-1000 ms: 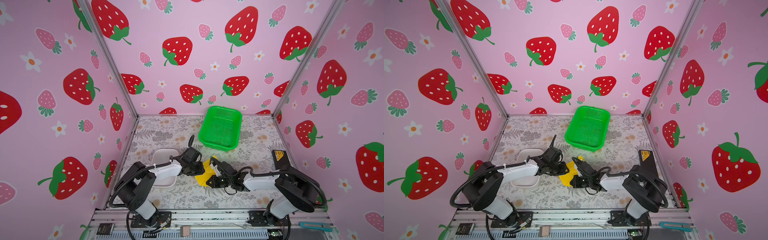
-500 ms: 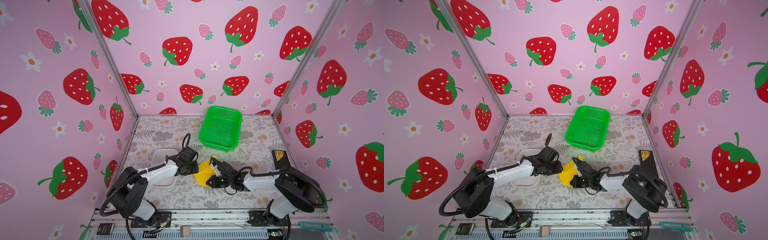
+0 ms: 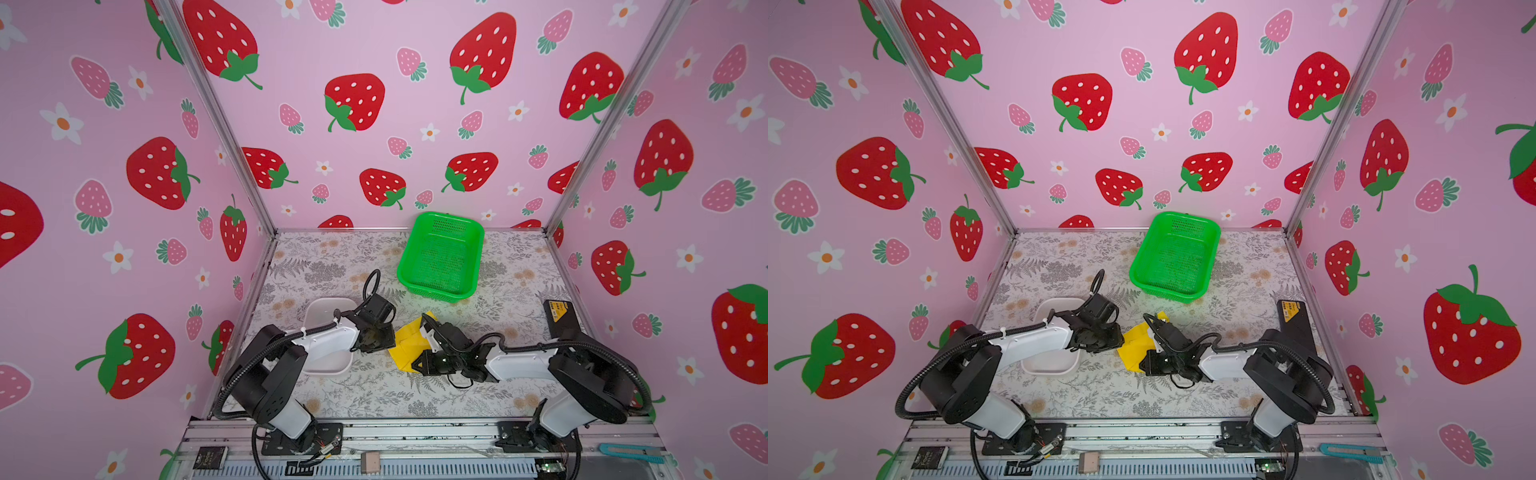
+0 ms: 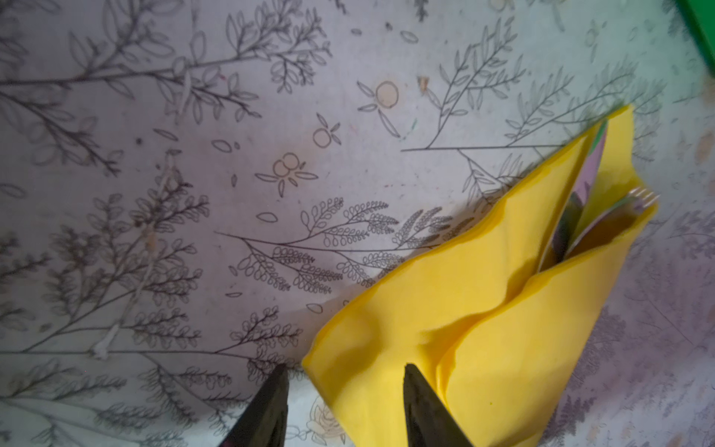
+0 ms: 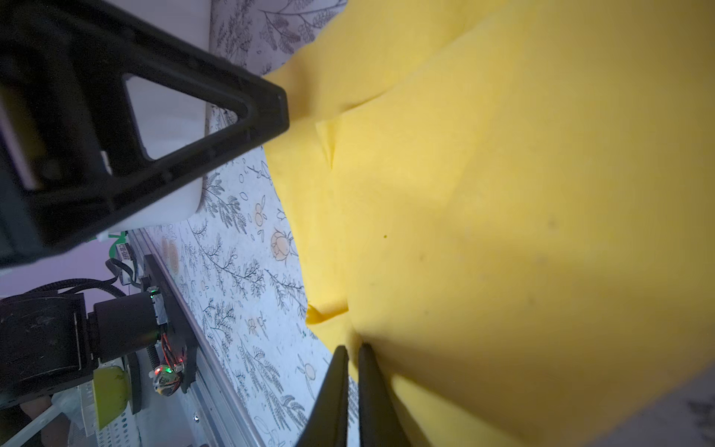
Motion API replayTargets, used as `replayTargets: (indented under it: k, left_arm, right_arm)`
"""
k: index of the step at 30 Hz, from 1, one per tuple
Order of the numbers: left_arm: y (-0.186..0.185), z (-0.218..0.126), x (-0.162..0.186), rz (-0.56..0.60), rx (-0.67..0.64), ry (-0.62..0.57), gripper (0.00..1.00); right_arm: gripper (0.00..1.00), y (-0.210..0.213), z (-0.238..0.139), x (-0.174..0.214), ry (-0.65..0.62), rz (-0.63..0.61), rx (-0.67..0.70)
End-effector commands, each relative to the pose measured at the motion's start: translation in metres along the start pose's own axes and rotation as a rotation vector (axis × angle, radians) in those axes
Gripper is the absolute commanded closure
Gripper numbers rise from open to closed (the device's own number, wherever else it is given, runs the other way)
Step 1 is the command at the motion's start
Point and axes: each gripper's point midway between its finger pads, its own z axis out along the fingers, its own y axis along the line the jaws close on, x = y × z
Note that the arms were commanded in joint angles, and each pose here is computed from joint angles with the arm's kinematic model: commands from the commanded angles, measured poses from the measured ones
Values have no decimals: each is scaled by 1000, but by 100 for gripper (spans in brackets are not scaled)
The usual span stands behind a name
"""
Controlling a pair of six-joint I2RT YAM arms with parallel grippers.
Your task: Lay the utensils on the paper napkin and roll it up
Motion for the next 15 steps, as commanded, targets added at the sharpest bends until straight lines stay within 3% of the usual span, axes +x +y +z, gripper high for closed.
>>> replayTargets:
  k: [1, 7, 15]
  left_arm:
    - [2, 6, 3, -21, 6, 15, 53]
    - [6, 9, 2, -35, 10, 14, 60]
    - [-6, -1, -2, -28, 74, -5, 88]
  right_arm:
    - [89, -18, 4, 12, 40, 18, 69]
    - [89, -17, 4, 12, 40, 15, 68]
    - [89, -19, 5, 13, 42, 17, 73]
